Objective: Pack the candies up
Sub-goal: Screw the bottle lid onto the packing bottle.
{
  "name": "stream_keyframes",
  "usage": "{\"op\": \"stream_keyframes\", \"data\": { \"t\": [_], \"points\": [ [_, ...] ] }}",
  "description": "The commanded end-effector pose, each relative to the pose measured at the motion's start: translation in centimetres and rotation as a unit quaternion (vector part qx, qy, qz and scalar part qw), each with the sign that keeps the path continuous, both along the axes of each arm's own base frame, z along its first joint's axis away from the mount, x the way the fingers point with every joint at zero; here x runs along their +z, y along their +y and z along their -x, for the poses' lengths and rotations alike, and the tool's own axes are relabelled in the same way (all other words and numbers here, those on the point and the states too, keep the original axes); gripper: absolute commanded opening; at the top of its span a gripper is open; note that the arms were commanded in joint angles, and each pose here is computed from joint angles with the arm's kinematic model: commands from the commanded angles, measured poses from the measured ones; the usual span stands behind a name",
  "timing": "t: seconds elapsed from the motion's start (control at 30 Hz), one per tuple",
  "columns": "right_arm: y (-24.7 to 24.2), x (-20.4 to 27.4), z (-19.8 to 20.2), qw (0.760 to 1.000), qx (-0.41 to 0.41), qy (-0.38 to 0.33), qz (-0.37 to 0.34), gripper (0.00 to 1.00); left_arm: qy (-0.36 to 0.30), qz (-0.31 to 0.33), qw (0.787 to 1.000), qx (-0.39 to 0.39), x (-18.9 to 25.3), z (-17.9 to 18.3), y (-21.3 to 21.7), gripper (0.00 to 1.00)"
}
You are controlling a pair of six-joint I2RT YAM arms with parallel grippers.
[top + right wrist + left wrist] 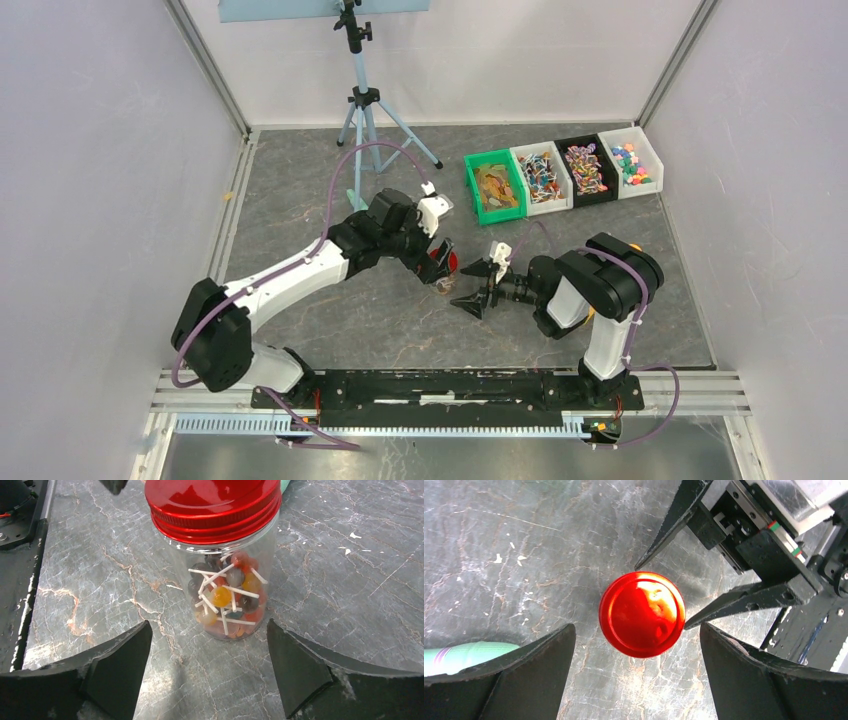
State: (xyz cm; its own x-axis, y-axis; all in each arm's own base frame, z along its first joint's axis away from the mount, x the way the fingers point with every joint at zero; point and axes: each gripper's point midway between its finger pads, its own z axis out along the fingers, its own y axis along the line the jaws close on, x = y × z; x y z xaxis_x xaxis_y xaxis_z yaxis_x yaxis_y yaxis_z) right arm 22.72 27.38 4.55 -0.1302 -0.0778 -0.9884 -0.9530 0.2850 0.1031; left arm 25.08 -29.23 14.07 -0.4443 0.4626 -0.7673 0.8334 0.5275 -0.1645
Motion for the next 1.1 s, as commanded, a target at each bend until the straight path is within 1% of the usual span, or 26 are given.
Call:
{"op": "stream_keyframes", "data": {
  "t": [0.0, 0.03, 0.13, 0.2, 0.27, 0.37, 0.5, 0.63, 0.73, 0.83, 1.07],
  "points": [
    [1.2, 9.9, -1.8, 0.973, -0.016, -0.196, -0.124, 0.92, -0.025, 0.02, 0.996, 0.078, 2.2, -1.8, 0.5, 1.0],
    [1.3, 10.1, -1.9, 0.972, -0.019, -0.199, -0.126, 0.92, -0.034, 0.014, 0.994, 0.101, 2.4, -2.4, 0.9, 1.0],
    [1.9, 10.1, -2.4, 0.972, -0.03, -0.193, -0.128, 0.92, -0.059, 0.033, 0.986, 0.153, 3.6, -3.5, 1.3, 0.98],
    [2.3, 10.2, -2.7, 0.972, -0.037, -0.191, -0.131, 0.93, -0.069, 0.037, 0.978, 0.194, 4.2, -4.1, 1.7, 0.96],
    [2.6, 10.0, -3.2, 0.973, -0.056, -0.185, -0.128, 0.93, -0.067, 0.034, 0.974, 0.215, 4.3, -4.3, 1.7, 0.96],
    [2.9, 9.4, -3.9, 0.974, -0.08, -0.178, -0.115, 0.93, -0.055, 0.022, 0.976, 0.211, 3.8, -3.6, 1.0, 0.99],
    [3.3, 9.0, -3.8, 0.973, -0.089, -0.184, -0.106, 0.93, -0.053, 0.011, 0.978, 0.202, 3.1, -2.8, -0.2, 1.0],
    [3.4, 9.1, -3.7, 0.971, -0.091, -0.192, -0.106, 0.88, -0.056, 0.001, 0.979, 0.197, 2.7, -2.5, -1.4, 1.0],
    [3.5, 9.0, -3.6, 0.972, -0.089, -0.193, -0.105, 0.87, -0.054, -0.011, 0.979, 0.196, 2.1, -2.3, -2.0, 1.0],
    [3.5, 9.0, -3.6, 0.972, -0.089, -0.193, -0.104, 0.86, -0.057, -0.026, 0.977, 0.202, 1.5, -2.1, -1.9, 0.98],
    [3.5, 9.0, -3.5, 0.971, -0.087, -0.195, -0.104, 0.82, -0.051, -0.033, 0.978, 0.2, 0.8, -1.9, -1.8, 0.93]
  ]
}}
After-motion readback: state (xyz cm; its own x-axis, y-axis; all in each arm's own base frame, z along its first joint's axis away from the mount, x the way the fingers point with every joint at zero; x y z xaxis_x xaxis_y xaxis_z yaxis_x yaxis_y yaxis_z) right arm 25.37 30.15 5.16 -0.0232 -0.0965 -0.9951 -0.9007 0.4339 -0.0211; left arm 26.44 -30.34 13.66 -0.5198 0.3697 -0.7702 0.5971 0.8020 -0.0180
